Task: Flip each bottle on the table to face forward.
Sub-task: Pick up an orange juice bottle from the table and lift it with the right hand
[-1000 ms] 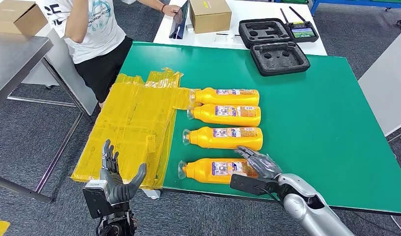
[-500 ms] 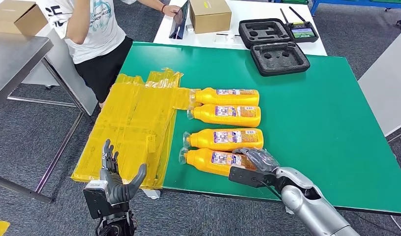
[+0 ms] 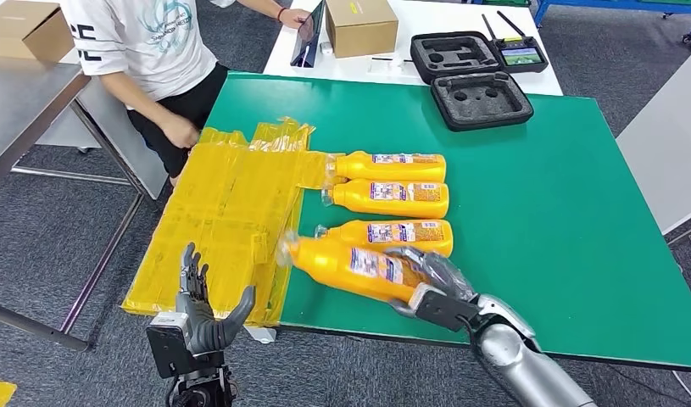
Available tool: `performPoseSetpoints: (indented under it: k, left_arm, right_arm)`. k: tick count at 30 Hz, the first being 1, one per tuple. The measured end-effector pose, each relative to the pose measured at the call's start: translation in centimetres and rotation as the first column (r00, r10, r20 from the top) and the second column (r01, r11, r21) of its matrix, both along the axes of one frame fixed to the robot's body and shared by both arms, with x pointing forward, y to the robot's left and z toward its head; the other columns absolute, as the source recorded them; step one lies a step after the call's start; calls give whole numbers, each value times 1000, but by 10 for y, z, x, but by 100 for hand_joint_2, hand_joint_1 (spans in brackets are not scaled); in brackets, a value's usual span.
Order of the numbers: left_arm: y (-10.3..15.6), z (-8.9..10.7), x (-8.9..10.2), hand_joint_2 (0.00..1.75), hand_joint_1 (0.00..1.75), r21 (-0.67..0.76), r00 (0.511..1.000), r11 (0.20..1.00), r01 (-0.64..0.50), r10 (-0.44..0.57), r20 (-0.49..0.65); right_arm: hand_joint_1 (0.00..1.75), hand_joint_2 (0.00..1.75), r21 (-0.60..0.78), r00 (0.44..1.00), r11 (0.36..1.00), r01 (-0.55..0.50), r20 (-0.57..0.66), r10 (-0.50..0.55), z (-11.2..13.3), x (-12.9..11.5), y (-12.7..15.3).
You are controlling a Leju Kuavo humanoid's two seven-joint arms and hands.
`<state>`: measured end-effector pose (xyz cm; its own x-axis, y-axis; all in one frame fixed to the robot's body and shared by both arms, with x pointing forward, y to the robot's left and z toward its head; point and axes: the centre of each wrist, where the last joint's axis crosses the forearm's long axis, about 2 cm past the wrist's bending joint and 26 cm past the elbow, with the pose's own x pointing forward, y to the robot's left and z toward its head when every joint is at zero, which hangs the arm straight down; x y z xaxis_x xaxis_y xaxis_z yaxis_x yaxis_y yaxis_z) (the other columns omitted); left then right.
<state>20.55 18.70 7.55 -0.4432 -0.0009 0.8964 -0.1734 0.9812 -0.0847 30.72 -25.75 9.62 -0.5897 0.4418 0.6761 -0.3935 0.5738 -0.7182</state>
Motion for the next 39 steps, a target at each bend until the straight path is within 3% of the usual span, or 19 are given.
performPoseSetpoints:
  k: [4, 12, 18, 26, 39]
  left_arm:
    - [-1, 1, 1, 175, 0, -10, 1000, 1000, -1, 1, 2]
    - [-2, 1, 1, 175, 0, -47, 1000, 999, 14, -14, -4]
    - [-13, 2, 0, 175, 0, -212, 983, 960, 182, -183, 13]
    - [-35, 13, 2, 175, 0, -293, 888, 840, 458, -449, 100]
    - [-50, 28, 18, 175, 0, -216, 811, 781, 585, -564, 157]
  right_arm:
    - [175, 175, 172, 998, 984, -37, 59, 27, 10, 1, 26]
    - [175, 175, 347, 994, 938, -13, 102, -24, 24, 2, 59]
    - [175, 175, 466, 993, 885, 6, 102, -61, 24, -2, 79]
    - [175, 175, 548, 1000, 836, 5, 1, -6, 1, -18, 106]
    - [175, 175, 576, 990, 818, 3, -117, 78, -17, -37, 140]
